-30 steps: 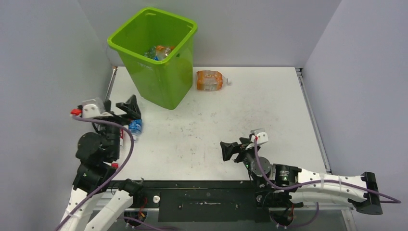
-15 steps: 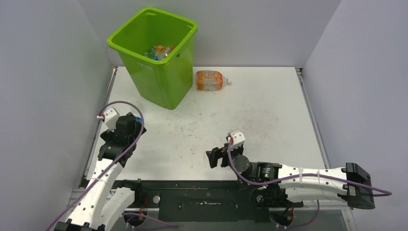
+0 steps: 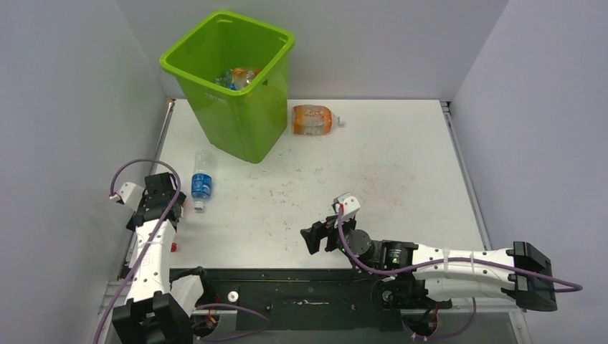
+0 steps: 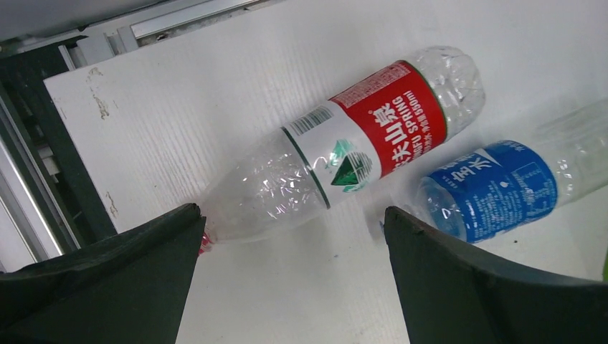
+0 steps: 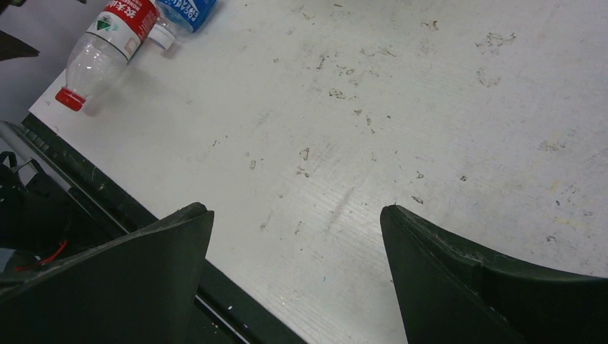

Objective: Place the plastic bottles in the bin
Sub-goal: Pick up the plastic bottle at the center of the board.

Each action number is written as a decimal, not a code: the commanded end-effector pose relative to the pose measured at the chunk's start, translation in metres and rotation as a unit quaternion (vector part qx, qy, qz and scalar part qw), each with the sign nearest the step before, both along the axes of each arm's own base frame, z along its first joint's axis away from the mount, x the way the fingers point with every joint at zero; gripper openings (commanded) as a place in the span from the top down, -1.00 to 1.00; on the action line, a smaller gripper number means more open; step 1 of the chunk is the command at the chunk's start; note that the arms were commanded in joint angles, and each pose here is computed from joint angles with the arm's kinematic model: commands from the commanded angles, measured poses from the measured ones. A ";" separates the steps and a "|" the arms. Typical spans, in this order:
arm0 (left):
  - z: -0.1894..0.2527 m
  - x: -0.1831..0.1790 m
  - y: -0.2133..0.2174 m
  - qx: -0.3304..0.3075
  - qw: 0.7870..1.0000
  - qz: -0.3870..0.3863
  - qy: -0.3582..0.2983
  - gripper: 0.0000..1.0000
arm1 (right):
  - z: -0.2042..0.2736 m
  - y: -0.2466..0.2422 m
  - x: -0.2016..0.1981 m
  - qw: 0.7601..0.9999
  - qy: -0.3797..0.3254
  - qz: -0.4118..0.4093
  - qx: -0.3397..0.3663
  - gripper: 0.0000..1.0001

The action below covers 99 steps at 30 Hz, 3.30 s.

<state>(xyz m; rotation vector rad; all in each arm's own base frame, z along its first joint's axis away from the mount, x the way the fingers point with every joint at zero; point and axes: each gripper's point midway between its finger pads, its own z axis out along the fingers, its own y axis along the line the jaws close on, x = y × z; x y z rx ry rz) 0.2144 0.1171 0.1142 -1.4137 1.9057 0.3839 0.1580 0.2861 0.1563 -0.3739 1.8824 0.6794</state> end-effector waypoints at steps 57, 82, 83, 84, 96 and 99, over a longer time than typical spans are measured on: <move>-0.052 0.012 -0.037 -0.098 0.992 -0.013 -0.079 0.77 | 0.028 -0.007 0.000 0.997 0.010 -0.016 0.070 -0.79; 0.156 0.032 -0.122 -0.027 0.928 -0.244 -0.280 1.00 | 0.082 0.001 0.006 0.998 -0.038 -0.001 0.059 -0.79; 0.166 0.032 -0.128 -0.025 0.921 -0.261 -0.288 1.00 | 0.088 0.001 0.007 0.997 -0.043 0.000 0.058 -0.79; 0.174 0.033 -0.137 -0.023 0.912 -0.282 -0.296 1.00 | 0.089 0.001 0.007 0.998 -0.046 0.000 0.051 -0.79; 0.193 0.023 -0.191 0.049 0.803 -0.492 -0.332 1.00 | 0.105 -0.011 0.020 0.997 -0.051 -0.005 0.061 -0.79; 0.192 0.017 -0.205 0.067 0.763 -0.540 -0.348 1.00 | 0.113 -0.007 0.020 0.995 -0.050 0.014 0.088 -0.79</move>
